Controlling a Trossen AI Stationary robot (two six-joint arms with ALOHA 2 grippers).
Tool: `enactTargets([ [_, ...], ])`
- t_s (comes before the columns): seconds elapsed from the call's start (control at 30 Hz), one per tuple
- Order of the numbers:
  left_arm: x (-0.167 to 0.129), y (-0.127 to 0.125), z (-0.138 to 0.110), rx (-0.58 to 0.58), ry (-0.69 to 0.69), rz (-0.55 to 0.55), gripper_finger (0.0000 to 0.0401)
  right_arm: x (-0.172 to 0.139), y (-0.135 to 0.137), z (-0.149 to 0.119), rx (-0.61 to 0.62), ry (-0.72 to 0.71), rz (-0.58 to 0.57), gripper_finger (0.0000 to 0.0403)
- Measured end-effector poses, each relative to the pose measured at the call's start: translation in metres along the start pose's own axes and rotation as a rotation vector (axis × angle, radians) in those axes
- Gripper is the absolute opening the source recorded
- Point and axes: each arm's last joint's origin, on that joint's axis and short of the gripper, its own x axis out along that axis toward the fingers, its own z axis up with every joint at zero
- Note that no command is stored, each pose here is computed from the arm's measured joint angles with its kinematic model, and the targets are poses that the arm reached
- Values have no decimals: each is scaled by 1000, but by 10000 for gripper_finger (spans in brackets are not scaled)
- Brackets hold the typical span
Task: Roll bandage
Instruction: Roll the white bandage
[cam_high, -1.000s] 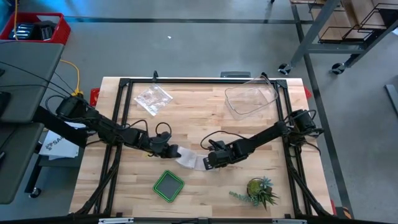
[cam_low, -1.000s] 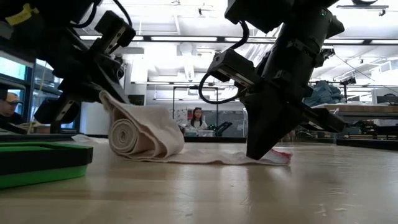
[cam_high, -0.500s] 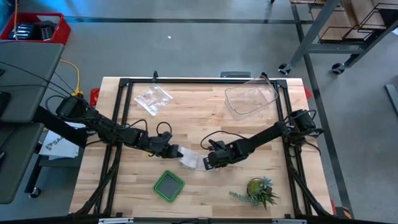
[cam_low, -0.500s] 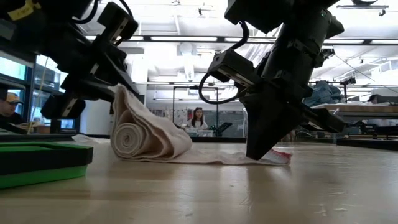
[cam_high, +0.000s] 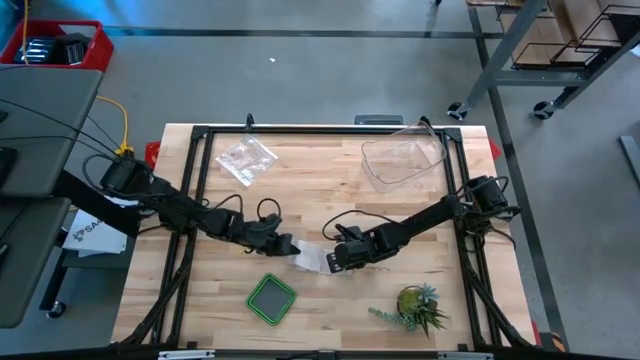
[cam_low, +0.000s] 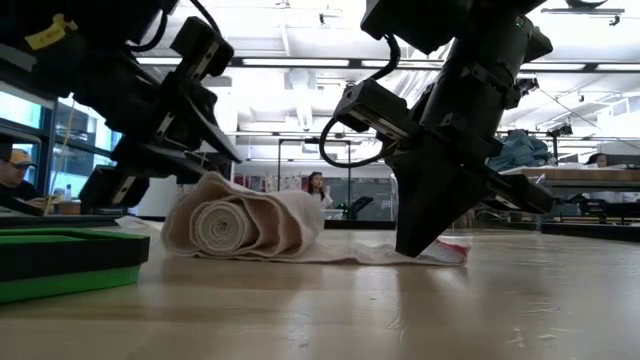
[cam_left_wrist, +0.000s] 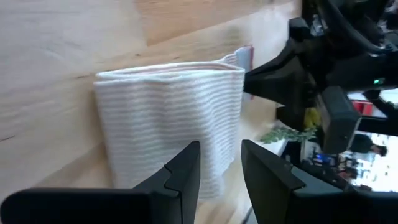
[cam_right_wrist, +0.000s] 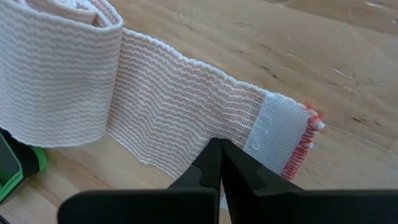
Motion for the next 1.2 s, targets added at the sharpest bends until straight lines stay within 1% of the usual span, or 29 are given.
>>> enactTargets([
  [0.13, 4, 0, -1, -2, 9, -18, 111, 0, 0, 0, 0, 0, 0, 0],
  [0.27, 10, 5, -2, -10, 17, 16, 111, 0, 0, 0, 0, 0, 0, 0],
  [0.33, 14, 1, -2, -8, 17, 8, 111, 0, 0, 0, 1, 0, 0, 0],
  [0.5, 26, -14, -4, 59, 36, -21, 111, 0, 0, 0, 3, 0, 1, 0],
  [0.8, 64, -20, -12, 85, 164, 13, 111, 0, 0, 0, 4, 1, 2, 0],
  [0.93, 75, -23, -15, 83, 203, 9, 111, 0, 1, 0, 1, 4, 8, 0],
  [1.03, 78, -30, -13, 118, 205, -49, 111, 0, 1, 0, 0, 4, 9, 0],
  [1.13, 74, -42, -6, 123, 175, -134, 111, 0, 1, 0, -7, 4, 10, 0],
  [1.2, 69, -49, -2, 142, 165, -170, 111, 0, 1, 0, -15, 7, 12, 0],
])
